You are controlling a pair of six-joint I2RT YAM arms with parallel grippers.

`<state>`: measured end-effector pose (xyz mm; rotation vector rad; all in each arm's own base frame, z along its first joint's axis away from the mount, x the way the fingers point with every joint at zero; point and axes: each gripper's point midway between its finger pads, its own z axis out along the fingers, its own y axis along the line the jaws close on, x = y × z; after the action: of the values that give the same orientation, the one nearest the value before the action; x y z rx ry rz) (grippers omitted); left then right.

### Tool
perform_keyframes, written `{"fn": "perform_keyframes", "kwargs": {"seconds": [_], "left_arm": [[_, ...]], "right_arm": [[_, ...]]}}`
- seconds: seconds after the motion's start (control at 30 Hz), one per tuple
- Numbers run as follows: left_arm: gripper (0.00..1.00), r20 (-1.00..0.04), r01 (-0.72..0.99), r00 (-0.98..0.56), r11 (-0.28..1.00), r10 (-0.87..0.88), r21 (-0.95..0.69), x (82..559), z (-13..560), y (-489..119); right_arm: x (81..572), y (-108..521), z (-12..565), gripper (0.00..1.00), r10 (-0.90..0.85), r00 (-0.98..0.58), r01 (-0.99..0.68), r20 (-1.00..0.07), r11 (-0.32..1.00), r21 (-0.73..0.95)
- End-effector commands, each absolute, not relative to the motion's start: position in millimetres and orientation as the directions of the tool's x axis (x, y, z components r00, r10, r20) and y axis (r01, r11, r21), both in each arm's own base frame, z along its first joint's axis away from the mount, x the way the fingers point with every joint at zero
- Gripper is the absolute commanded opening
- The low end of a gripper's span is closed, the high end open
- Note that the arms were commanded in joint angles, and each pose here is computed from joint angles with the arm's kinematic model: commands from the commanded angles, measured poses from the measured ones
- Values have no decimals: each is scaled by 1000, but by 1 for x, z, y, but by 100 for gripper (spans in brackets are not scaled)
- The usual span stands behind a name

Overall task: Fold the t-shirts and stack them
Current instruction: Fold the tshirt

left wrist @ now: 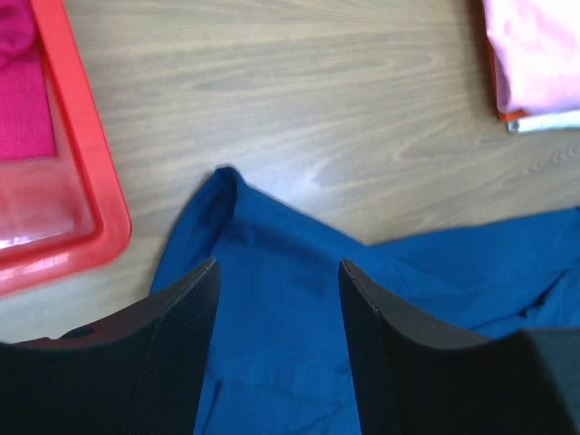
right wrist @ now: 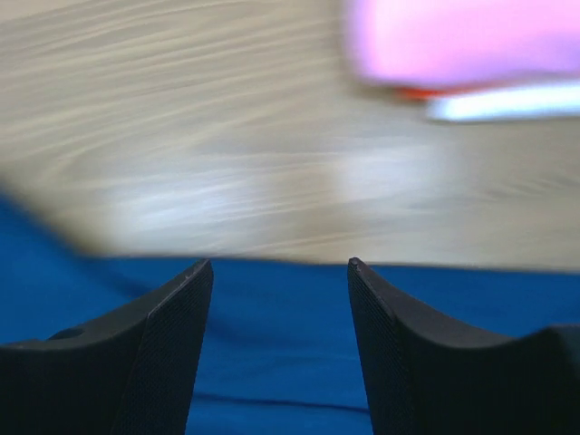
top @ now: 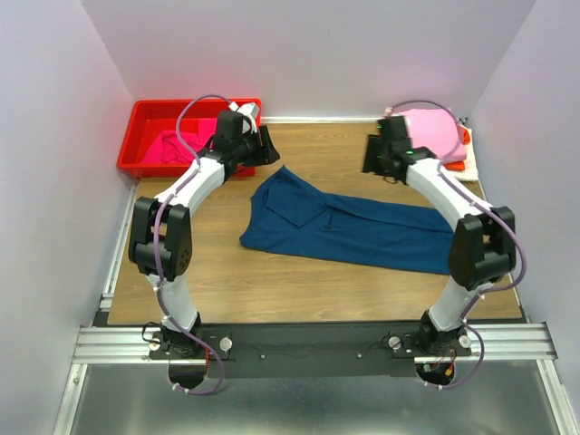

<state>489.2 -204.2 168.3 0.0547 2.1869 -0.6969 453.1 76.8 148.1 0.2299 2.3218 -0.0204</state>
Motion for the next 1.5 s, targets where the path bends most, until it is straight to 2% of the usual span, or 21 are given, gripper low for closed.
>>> {"fn": "perform_keyframes", "kwargs": {"seconds": [0.0, 0.17, 0.33, 0.5, 0.63, 0.87, 1.1, 1.17, 1.2, 1.27, 1.47], "left_arm": [[62, -764, 302, -625, 853, -160, -426, 474, 173, -197], [57, -777, 344, -620, 850, -113, -399, 450, 165, -192], [56, -806, 397, -587, 841, -75, -368, 434, 173, -188], [54, -798, 405, -598, 834, -67, -374, 423, 166, -188], [48, -795, 399, -602, 832, -79, -385, 421, 166, -188], [47, -782, 407, -617, 816, -86, -411, 418, 163, -192], [47, -786, 411, -613, 817, -80, -404, 415, 163, -191], [45, -781, 403, -620, 823, -76, -401, 413, 159, -189], [45, -776, 399, -626, 826, -72, -399, 412, 155, -188], [45, -775, 396, -629, 828, -70, -397, 411, 154, -188], [41, -768, 383, -637, 838, -63, -387, 409, 145, -184]], "right_arm": [[442, 186, 142, 68, 27, -722, -107, -691, 983, 150], [403, 284, 121, 66, -101, -750, -333, -653, 911, 242], [361, 335, 88, 64, -196, -771, -441, -606, 851, 284], [350, 347, 63, 61, -196, -803, -413, -563, 864, 288], [345, 344, 44, 58, -196, -824, -383, -532, 884, 267], [339, 337, 17, 54, -207, -846, -357, -491, 904, 234], [343, 334, 5, 44, -211, -847, -343, -488, 918, 198], [343, 329, 3, 36, -207, -850, -328, -485, 927, 179], [342, 328, 3, 27, -206, -851, -325, -484, 929, 176], [342, 325, 3, 21, -205, -851, -321, -484, 932, 170], [349, 325, 25, 13, -177, -837, -302, -518, 939, 168]]}}
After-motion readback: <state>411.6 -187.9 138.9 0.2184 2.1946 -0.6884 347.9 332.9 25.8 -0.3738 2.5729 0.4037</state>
